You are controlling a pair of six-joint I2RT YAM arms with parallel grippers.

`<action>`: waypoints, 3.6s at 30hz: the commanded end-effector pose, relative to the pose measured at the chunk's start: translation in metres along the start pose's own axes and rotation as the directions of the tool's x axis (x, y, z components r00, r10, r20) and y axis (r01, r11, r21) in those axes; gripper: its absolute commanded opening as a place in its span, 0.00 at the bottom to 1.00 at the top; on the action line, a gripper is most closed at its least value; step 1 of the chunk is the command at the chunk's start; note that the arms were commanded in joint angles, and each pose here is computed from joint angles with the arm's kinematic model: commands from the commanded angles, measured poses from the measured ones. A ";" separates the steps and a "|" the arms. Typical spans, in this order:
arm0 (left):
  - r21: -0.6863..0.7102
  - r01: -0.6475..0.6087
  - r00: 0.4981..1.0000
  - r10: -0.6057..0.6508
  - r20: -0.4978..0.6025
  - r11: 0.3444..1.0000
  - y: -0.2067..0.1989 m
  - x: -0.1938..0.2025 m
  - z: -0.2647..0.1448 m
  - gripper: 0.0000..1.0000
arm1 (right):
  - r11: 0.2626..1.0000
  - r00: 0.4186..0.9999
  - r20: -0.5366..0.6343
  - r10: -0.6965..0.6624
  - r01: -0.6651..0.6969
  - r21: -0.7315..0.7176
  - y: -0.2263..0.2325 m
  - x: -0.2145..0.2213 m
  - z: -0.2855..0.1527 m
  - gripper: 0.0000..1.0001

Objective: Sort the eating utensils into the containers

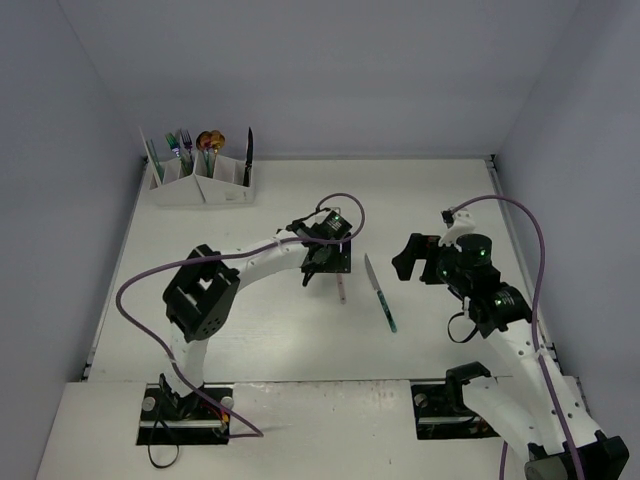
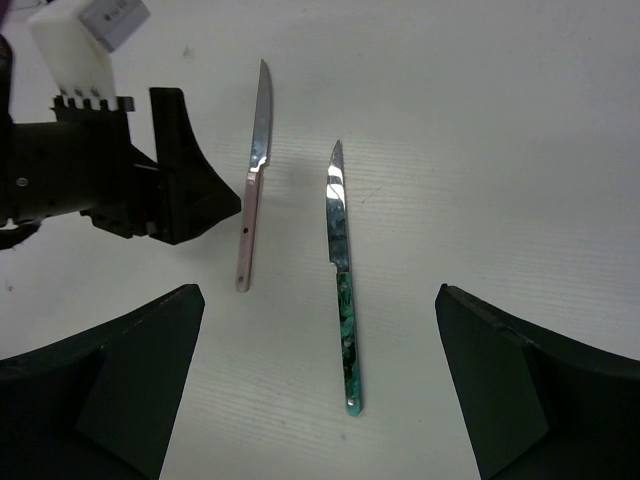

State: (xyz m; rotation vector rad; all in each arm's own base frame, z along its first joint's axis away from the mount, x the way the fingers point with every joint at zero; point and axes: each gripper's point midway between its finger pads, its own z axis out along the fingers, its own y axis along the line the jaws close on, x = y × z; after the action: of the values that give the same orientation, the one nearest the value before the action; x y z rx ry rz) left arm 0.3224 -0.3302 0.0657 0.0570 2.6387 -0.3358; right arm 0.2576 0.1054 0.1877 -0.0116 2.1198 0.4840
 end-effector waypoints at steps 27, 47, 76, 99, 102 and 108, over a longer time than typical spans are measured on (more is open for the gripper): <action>-0.229 -0.076 0.997 0.068 -0.043 0.970 0.031 0.006 0.027 0.00 | 1.000 0.999 0.052 0.014 -0.013 -0.017 0.005 -0.012 -0.009 1.00; -0.306 -0.106 0.689 0.292 0.663 0.946 0.119 -0.237 -0.127 0.00 | 1.000 1.000 -0.010 -0.014 0.014 0.013 0.000 -0.014 0.011 1.00; -0.370 -0.005 0.549 0.311 0.776 0.929 0.238 -0.371 -0.035 0.06 | 0.999 0.986 -0.169 0.001 0.004 0.032 -0.011 0.021 0.046 1.00; -0.117 0.018 0.477 0.094 0.874 0.993 0.169 -0.315 -0.188 0.73 | 0.991 0.907 -0.422 0.001 0.056 0.124 -0.021 0.094 0.086 0.97; -0.069 0.025 0.557 0.044 0.830 0.997 0.155 -0.278 -0.203 0.75 | 0.990 0.874 -0.485 -0.018 0.083 0.113 -0.011 0.114 0.092 0.94; 0.075 0.072 0.764 -0.103 0.637 0.995 0.138 -0.186 -0.217 0.76 | 0.986 0.835 -0.549 -0.021 0.109 0.129 -0.005 0.143 0.093 0.79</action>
State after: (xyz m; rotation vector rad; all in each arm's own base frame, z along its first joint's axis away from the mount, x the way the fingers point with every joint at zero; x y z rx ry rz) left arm 0.4598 -0.1350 0.3357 -0.0759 1.7311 -0.2368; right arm 0.2418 0.1507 0.0192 -0.1817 2.7424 0.3241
